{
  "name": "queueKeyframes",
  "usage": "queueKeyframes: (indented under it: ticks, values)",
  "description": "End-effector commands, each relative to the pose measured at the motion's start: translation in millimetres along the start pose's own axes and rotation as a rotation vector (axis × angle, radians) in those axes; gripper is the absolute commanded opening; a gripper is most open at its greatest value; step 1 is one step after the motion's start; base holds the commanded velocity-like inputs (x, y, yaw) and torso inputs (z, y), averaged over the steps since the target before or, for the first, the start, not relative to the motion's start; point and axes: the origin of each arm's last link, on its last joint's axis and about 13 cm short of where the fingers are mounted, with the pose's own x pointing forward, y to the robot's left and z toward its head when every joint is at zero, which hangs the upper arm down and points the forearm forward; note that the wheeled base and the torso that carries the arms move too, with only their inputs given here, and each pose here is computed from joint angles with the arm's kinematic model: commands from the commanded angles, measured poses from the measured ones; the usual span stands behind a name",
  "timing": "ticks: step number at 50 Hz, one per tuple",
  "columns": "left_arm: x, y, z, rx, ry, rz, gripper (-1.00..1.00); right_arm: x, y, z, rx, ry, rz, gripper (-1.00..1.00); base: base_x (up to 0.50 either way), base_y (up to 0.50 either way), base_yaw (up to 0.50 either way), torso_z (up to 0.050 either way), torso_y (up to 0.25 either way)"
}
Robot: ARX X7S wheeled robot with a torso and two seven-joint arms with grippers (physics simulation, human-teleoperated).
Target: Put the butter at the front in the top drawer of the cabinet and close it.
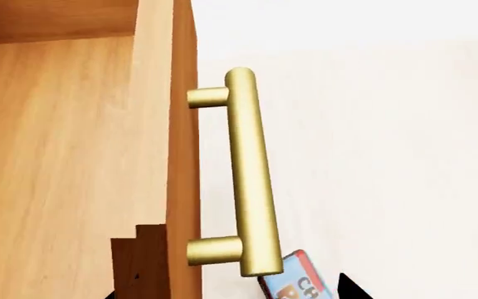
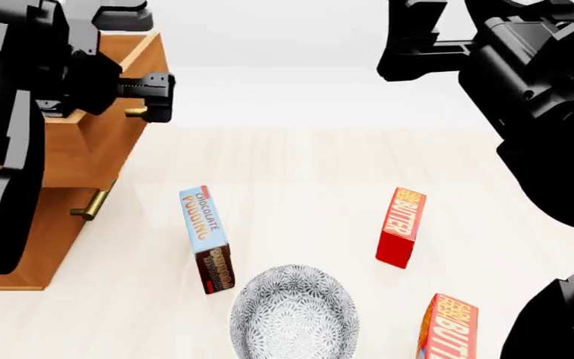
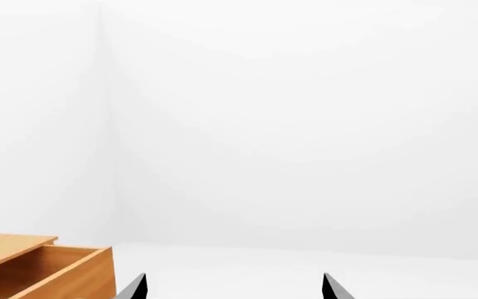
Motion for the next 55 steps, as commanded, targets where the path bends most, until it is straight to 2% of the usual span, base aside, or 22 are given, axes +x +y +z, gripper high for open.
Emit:
queueKeyframes:
  ticks: [1,11,18,25,29,31,34,37,39,41,44,49,52,54,55]
  values:
    - [-9,-33.5,15,0.000,-0.053,-0.258,1.00,-1,-0.8,-1,0.006,-0.004,0.000,1.00,0.00,0.00,0.00,0.000,0.000]
    - [-9,-70.5,22,0.066,-0.070,-0.445,1.00,-2,-2.1,-2,0.014,-0.005,-0.008,1.00,0.00,0.00,0.00,0.000,0.000]
    - [-26,-99.5,33,0.098,-0.127,-0.624,1.00,-2,-1.9,-3,0.016,-0.008,-0.008,1.00,0.00,0.00,0.00,0.000,0.001]
    - [-51,-110.6,47,0.133,-0.208,-0.673,1.00,-3,-1.8,-1,0.016,-0.017,-0.007,1.00,0.00,0.00,-0.01,0.000,0.003]
    - [-72,-106.6,62,0.134,-0.335,-0.606,1.00,-4,-2.2,0,0.015,-0.021,-0.008,1.00,0.00,0.00,-0.01,0.000,0.005]
    - [-88,-102.5,72,0.144,-0.477,-0.525,1.00,-4,-2.0,1,0.015,-0.025,-0.006,1.00,0.00,0.00,0.00,0.000,0.000]
    - [-112,-97.2,74,0.167,-0.666,-0.443,1.00,-4,-2.1,2,0.016,-0.028,-0.005,1.00,0.00,0.00,0.00,0.000,0.000]
    - [-130,-91.8,67,0.165,-0.855,-0.337,1.00,-4,-2.8,2,0.016,-0.028,-0.008,1.00,0.00,0.00,0.00,0.000,0.000]
    - [-132,-86.6,56,0.179,-0.955,-0.246,1.00,-4,-2.6,2,0.016,-0.031,-0.005,1.00,0.00,0.00,0.00,0.000,0.000]
    - [-132,-82.4,46,0.169,-1.009,-0.192,1.00,-4,-2.2,3,0.016,-0.034,-0.002,1.00,0.00,0.00,0.00,0.000,0.000]
    - [-128,-73.2,25,0.142,-1.117,-0.172,1.00,-4,-2.3,2,0.018,-0.035,-0.001,1.00,0.00,0.00,0.00,0.000,0.000]
    - [-129,-61.3,-5,0.150,-1.213,-0.078,1.00,-6,-3.1,1,0.021,-0.034,-0.005,1.00,0.00,0.00,0.00,0.000,0.000]
    - [-133,-56.3,-21,0.115,-1.296,-0.046,1.00,-6,-3.0,1,0.023,-0.035,-0.005,1.00,0.00,0.00,0.00,0.000,0.000]
    - [-133,-53.9,-30,0.160,-1.325,-0.008,1.00,-6,-2.7,0,0.023,-0.035,-0.005,1.00,0.00,0.00,0.00,0.000,0.000]
    - [-133,-53.0,-34,0.159,-1.328,-0.006,1.00,-7,-2.5,0,0.024,-0.035,-0.005,1.00,0.00,0.00,0.00,0.000,0.000]
